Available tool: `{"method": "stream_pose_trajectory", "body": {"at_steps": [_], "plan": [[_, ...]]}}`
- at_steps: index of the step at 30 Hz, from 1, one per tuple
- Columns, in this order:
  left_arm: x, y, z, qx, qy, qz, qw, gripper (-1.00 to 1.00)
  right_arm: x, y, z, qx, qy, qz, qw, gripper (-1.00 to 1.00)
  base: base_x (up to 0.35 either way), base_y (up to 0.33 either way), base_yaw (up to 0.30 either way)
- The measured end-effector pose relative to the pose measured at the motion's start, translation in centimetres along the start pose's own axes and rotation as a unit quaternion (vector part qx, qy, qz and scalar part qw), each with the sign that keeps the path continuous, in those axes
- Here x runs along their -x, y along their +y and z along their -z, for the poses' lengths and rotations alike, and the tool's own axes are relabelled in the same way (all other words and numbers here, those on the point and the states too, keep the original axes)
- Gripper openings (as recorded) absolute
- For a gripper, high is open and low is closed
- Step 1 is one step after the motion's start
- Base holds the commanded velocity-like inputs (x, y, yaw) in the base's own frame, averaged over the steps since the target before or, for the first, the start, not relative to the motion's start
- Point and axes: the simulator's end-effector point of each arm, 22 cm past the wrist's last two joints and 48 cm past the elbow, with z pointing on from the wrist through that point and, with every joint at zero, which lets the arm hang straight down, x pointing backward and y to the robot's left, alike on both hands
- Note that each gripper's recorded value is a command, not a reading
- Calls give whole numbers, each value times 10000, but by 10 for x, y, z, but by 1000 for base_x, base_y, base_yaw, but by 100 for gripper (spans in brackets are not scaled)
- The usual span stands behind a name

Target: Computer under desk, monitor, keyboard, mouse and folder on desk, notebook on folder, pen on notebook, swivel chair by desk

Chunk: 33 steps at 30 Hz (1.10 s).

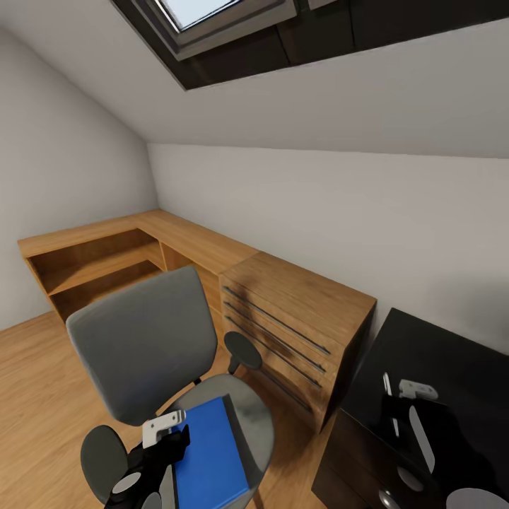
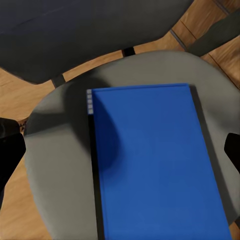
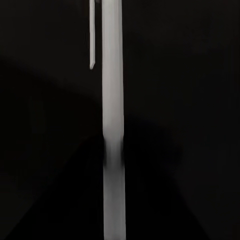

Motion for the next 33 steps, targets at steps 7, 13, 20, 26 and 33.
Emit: {"method": "stream_pose_trajectory", "body": {"at_steps": [7, 13, 20, 26, 33], "plan": [[0, 0, 0, -2, 3, 3, 10000, 100, -2, 0, 4, 4, 172, -7, 9999, -100, 0, 0, 0], [0, 0, 0, -2, 3, 3, 10000, 100, -3, 0, 5, 2, 186, -5, 9998, -100, 0, 0, 0], [6, -1, 6, 6, 2, 1, 10000, 100, 2, 0, 12, 4, 183, -7, 9998, -100, 0, 0, 0], [6, -1, 6, 6, 4, 3, 10000, 100, 4, 0, 12, -1, 165, -5, 9999, -100, 0, 0, 0], [6, -1, 6, 6, 4, 3, 10000, 100, 8, 0, 14, -2, 116, -7, 9999, 100, 0, 0, 0]]}}
